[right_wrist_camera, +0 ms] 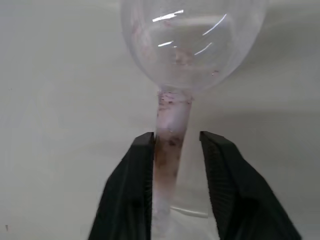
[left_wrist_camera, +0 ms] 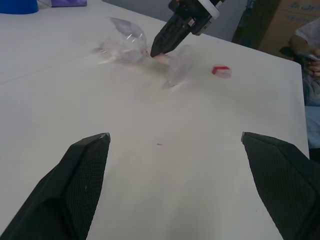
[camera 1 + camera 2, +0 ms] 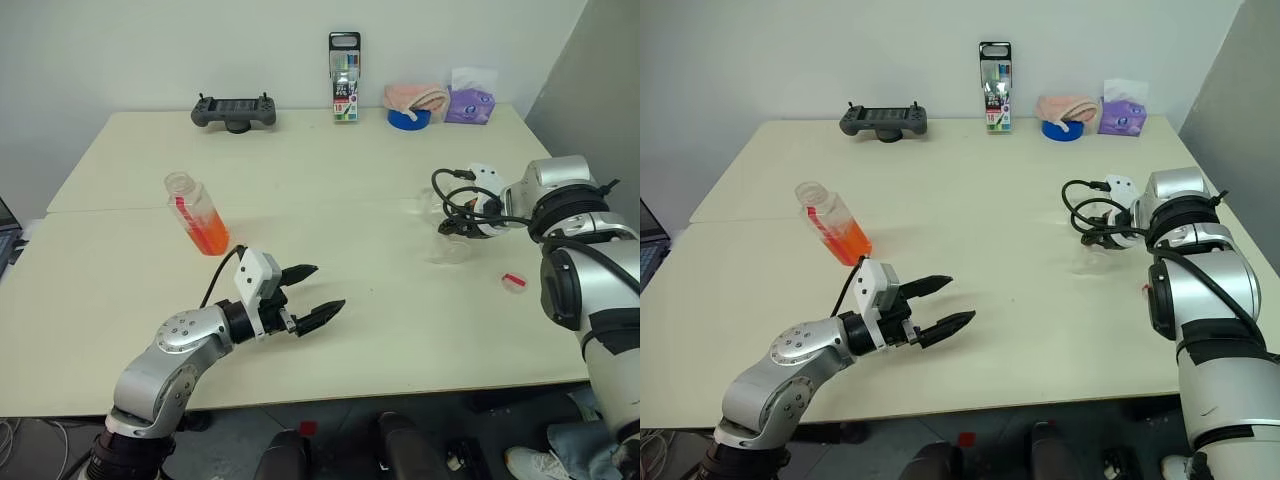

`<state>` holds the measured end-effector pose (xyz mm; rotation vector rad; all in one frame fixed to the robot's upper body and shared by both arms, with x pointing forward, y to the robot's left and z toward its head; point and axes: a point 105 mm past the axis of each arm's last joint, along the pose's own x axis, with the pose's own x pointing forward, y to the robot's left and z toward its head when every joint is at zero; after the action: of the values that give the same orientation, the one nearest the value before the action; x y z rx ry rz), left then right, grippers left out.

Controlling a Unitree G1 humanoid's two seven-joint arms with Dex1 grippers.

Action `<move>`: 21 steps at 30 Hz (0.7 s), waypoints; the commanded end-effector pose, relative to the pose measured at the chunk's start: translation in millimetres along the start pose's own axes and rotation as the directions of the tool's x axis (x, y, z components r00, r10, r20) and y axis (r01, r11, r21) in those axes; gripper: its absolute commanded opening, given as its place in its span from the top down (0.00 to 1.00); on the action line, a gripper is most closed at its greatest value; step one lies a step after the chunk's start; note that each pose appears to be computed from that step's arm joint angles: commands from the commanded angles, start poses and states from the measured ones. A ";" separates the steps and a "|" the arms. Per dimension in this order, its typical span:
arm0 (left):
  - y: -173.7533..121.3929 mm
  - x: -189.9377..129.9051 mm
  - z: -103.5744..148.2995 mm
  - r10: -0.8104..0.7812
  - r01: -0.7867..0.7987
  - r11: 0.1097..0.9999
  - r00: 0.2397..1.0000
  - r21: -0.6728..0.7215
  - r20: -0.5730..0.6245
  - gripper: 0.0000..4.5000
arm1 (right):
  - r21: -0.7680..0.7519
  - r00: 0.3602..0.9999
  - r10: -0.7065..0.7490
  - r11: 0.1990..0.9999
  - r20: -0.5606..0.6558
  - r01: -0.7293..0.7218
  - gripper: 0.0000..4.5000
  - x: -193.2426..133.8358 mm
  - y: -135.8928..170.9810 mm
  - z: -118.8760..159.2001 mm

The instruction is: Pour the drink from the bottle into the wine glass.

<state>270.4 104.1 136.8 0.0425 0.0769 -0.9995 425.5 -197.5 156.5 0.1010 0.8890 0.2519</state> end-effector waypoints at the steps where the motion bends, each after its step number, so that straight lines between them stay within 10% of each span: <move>1: 1.7 0.1 11.4 0.005 -0.007 0.998 0.999 0.055 0.033 0.00 | 0.004 1.000 0.012 1.000 0.020 -0.012 0.93 -3.7 3.8 6.4; 11: 17.9 0.8 16.8 0.025 -0.028 0.996 0.999 0.086 0.035 0.00 | -0.038 0.974 0.030 0.999 0.223 -0.022 0.98 -25.6 16.1 50.8; 14: 23.1 -11.1 19.0 0.062 -0.065 0.997 0.997 0.050 0.047 0.00 | -0.227 0.888 0.094 0.974 0.449 0.012 0.98 -43.5 44.6 91.5; 21: 37.7 -50.9 27.1 0.190 -0.184 0.980 0.979 -0.078 0.078 0.00 | -0.367 0.719 0.305 0.927 0.624 -0.075 0.98 -19.4 121.3 67.0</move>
<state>280.2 158.2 147.2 -0.0637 0.0917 -0.8243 448.1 -88.7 209.3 -0.0269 0.2336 0.5192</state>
